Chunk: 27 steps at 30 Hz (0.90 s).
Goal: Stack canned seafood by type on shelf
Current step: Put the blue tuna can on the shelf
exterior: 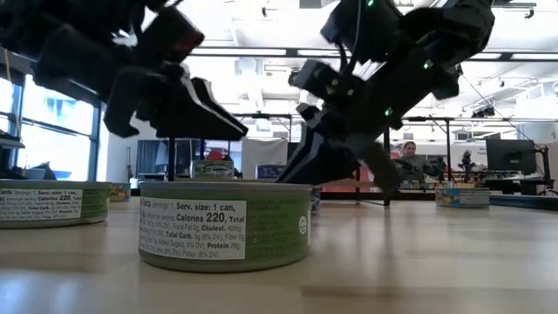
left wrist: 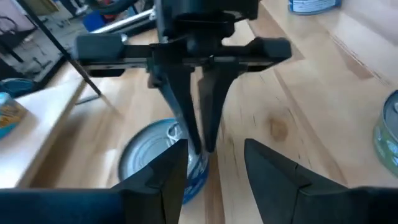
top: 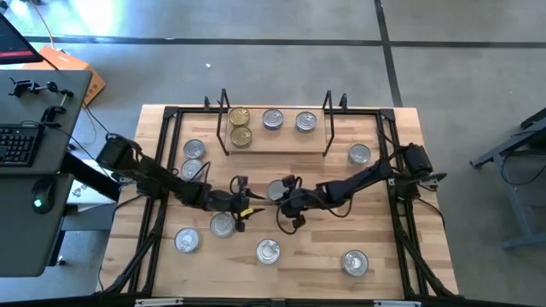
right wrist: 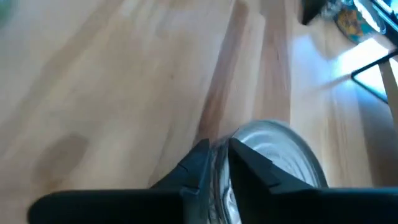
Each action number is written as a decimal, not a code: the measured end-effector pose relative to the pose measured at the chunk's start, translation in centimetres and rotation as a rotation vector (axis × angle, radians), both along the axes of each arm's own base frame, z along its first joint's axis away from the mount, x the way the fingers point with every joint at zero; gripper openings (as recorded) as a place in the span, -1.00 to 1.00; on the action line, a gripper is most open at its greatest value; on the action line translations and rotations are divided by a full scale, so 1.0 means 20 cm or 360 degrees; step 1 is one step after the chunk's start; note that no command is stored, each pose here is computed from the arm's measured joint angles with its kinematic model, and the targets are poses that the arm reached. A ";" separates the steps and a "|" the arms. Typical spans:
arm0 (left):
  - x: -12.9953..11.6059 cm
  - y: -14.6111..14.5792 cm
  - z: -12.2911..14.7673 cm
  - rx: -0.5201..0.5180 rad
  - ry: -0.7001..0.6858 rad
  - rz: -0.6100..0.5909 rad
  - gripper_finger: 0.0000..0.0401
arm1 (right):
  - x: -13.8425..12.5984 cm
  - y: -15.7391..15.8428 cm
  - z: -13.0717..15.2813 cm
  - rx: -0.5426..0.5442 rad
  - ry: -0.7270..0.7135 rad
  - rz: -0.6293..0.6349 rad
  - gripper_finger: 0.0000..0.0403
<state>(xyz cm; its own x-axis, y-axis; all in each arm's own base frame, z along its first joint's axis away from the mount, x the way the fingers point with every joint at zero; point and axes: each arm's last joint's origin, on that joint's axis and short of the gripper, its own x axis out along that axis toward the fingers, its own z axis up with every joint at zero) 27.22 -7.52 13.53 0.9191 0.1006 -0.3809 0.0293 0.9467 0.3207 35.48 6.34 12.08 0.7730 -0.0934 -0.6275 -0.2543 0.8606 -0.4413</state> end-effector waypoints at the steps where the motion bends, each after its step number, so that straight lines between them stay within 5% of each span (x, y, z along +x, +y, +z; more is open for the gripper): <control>1: -0.01 0.00 0.01 0.0010 -0.0007 0.0013 -0.24 | 0.00 0.01 0.02 0.0004 -0.0011 0.0007 -0.73; 7: -0.02 -0.02 0.03 -0.0050 -0.0048 0.0070 -0.24 | -0.02 0.04 0.02 -0.0081 -0.0013 -0.0105 -0.30; 11: -0.01 -0.01 0.02 -0.0058 -0.0034 0.0087 -0.24 | -0.02 0.03 -0.05 -0.0139 0.0067 -0.0104 -0.22; 21: -0.01 0.00 0.02 -0.0059 -0.0030 0.0108 -0.24 | 0.00 0.00 -0.10 -0.0151 0.0093 -0.0105 -0.94; 27: -0.05 -0.04 0.04 -0.0003 -0.0002 0.0152 -0.24 | -0.01 0.00 -0.09 -0.0199 0.0095 -0.0163 -0.98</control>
